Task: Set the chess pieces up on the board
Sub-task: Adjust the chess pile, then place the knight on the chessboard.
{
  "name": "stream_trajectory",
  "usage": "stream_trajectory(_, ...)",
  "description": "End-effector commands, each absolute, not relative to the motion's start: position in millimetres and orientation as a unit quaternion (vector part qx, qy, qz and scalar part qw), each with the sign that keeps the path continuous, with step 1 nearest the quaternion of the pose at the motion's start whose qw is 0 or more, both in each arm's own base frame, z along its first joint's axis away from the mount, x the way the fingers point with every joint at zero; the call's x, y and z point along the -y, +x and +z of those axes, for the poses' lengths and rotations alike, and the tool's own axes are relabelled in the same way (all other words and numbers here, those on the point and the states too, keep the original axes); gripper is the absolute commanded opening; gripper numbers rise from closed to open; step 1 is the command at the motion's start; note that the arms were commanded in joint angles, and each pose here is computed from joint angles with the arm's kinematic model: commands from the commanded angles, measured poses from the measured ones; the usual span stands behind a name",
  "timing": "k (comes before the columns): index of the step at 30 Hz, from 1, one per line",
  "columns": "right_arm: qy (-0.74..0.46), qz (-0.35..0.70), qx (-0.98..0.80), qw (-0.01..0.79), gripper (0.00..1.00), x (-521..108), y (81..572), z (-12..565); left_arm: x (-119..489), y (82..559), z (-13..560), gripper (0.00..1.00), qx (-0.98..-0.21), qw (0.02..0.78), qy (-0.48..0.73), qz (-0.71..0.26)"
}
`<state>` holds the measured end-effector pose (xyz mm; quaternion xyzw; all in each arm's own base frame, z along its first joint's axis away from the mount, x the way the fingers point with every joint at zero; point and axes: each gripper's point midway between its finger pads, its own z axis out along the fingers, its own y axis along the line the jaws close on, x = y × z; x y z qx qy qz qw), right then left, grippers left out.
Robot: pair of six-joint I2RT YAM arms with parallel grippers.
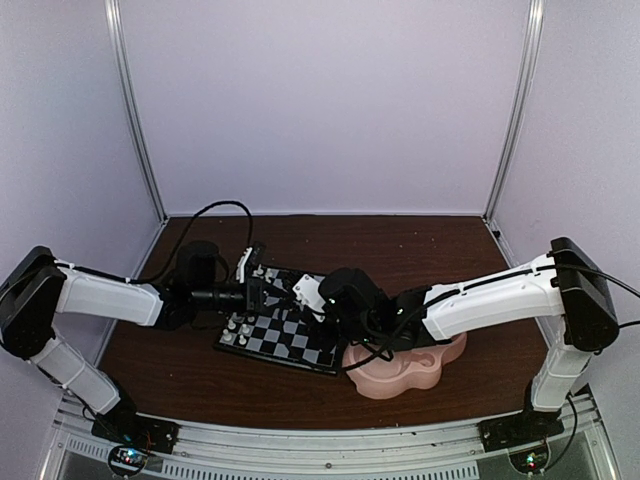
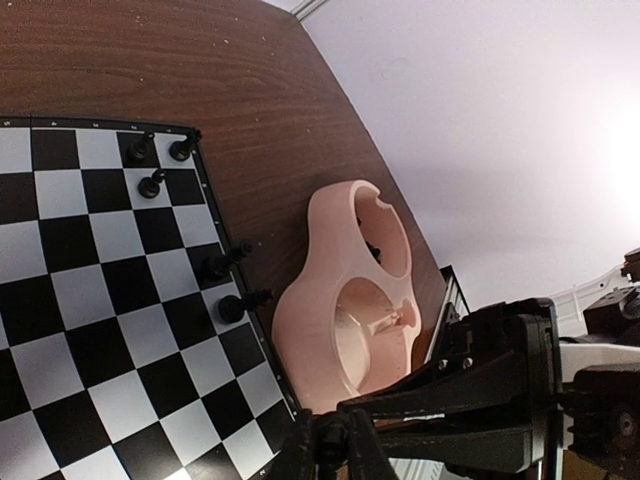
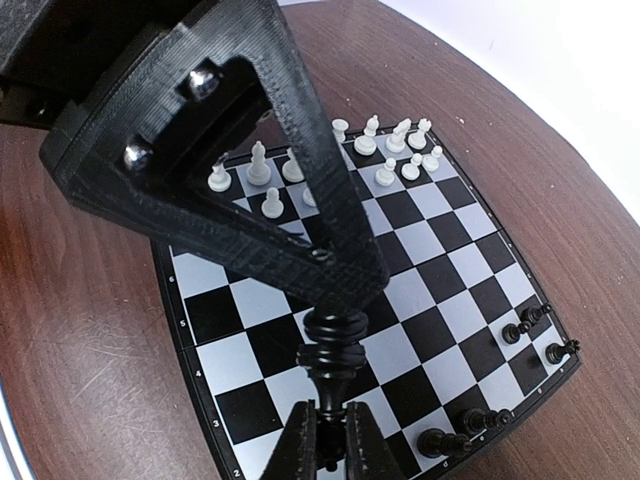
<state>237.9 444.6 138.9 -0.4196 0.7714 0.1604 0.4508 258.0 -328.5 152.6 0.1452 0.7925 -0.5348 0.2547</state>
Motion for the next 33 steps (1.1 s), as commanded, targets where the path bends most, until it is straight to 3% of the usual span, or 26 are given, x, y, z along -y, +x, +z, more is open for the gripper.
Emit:
stream_trajectory(1,-0.408,0.161,-0.767,0.469,0.00,-444.7,239.1,155.1,335.9,261.4,174.0,0.04,-0.771,0.280,0.169,-0.547)
stream_trajectory(2,-0.408,0.161,-0.767,0.468,0.00,-444.6,239.2,154.3,335.5,261.5,174.8,0.00,-0.771,0.282,0.171,-0.545)
stream_trajectory(15,-0.380,0.152,-0.772,0.486,0.00,-433.1,244.4,169.2,309.2,276.7,166.5,0.00,-0.803,0.361,0.187,-0.437)
stream_trajectory(23,-0.265,0.072,-0.796,0.540,0.00,-383.1,275.9,195.0,324.4,278.7,140.9,0.00,-0.825,0.386,0.248,-0.329)
stream_trajectory(33,-0.184,0.085,-0.844,0.497,0.00,-346.2,304.0,178.9,350.8,281.4,112.1,0.00,-0.838,0.379,0.291,-0.265)
